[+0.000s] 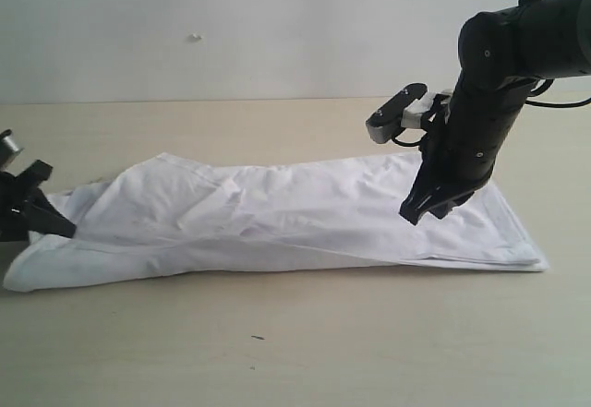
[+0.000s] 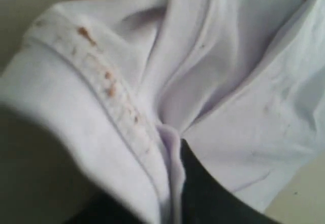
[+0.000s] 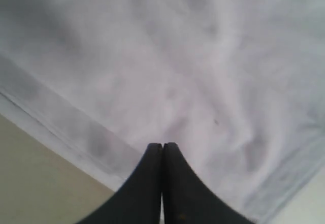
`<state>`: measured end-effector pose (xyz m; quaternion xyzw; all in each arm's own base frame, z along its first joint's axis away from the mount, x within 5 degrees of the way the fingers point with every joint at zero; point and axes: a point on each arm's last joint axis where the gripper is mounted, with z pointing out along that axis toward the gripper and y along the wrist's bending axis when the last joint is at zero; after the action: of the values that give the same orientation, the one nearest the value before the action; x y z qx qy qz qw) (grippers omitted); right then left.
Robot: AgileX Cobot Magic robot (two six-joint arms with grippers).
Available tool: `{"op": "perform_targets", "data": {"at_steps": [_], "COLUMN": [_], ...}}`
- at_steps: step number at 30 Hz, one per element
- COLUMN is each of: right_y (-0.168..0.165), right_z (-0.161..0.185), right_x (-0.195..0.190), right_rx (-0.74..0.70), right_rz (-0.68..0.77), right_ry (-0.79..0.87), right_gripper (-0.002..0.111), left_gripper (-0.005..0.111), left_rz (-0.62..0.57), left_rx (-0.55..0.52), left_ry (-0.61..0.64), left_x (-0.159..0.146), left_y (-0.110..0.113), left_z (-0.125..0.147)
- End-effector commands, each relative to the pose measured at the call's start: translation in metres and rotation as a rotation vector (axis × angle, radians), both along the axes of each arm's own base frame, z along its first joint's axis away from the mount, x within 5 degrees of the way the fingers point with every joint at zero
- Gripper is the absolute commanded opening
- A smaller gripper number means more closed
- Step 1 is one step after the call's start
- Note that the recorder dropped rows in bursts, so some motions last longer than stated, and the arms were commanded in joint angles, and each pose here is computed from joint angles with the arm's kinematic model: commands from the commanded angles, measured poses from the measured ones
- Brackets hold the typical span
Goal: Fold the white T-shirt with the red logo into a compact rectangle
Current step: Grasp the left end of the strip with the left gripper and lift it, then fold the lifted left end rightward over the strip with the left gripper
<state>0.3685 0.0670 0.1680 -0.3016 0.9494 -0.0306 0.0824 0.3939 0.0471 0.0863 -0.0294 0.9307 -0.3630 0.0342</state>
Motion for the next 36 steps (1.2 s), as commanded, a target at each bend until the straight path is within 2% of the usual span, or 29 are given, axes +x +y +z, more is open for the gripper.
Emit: {"op": "perform_targets", "data": {"at_steps": [1, 4, 8, 12, 18, 24, 29, 32, 36], "right_y": [-0.001, 0.000, 0.000, 0.000, -0.001, -0.001, -0.003, -0.004, -0.003], "right_z": [0.006, 0.006, 0.007, 0.007, 0.006, 0.006, 0.007, 0.007, 0.008], "right_x": [0.002, 0.003, 0.003, 0.003, 0.002, 0.002, 0.004, 0.007, 0.007], "right_rx": [0.009, 0.010, 0.010, 0.011, 0.009, 0.008, -0.008, -0.010, -0.002], "right_rz": [0.002, 0.003, 0.004, 0.003, 0.002, -0.001, -0.030, -0.071, -0.075], "right_ry": [-0.033, -0.039, -0.046, -0.044, -0.032, -0.026, -0.058, -0.085, -0.090], "right_gripper": [0.000, 0.000, 0.000, 0.000, 0.000, 0.000, 0.000, 0.000, 0.000], "left_gripper": [0.000, 0.000, 0.000, 0.000, 0.000, 0.000, 0.000, 0.000, 0.000], "left_rz": [0.180, 0.273, 0.323, 0.245, 0.100, 0.016, 0.021, 0.033, 0.092], "left_rx": [0.017, -0.115, -0.266, -0.314, -0.402, -0.509, -0.493, -0.441, -0.358], "left_ry": [-0.103, -0.168, -0.275, -0.305, -0.262, -0.232, -0.247, -0.271, -0.320], "left_x": [-0.002, -0.002, 0.011, 0.020, 0.026, 0.021, 0.017, 0.013, 0.012], "left_y": [0.058, 0.071, 0.058, 0.013, -0.074, -0.148, -0.195, -0.224, -0.251], "left_z": [0.047, 0.078, 0.107, 0.125, 0.132, 0.140, 0.139, 0.135, 0.129]}}
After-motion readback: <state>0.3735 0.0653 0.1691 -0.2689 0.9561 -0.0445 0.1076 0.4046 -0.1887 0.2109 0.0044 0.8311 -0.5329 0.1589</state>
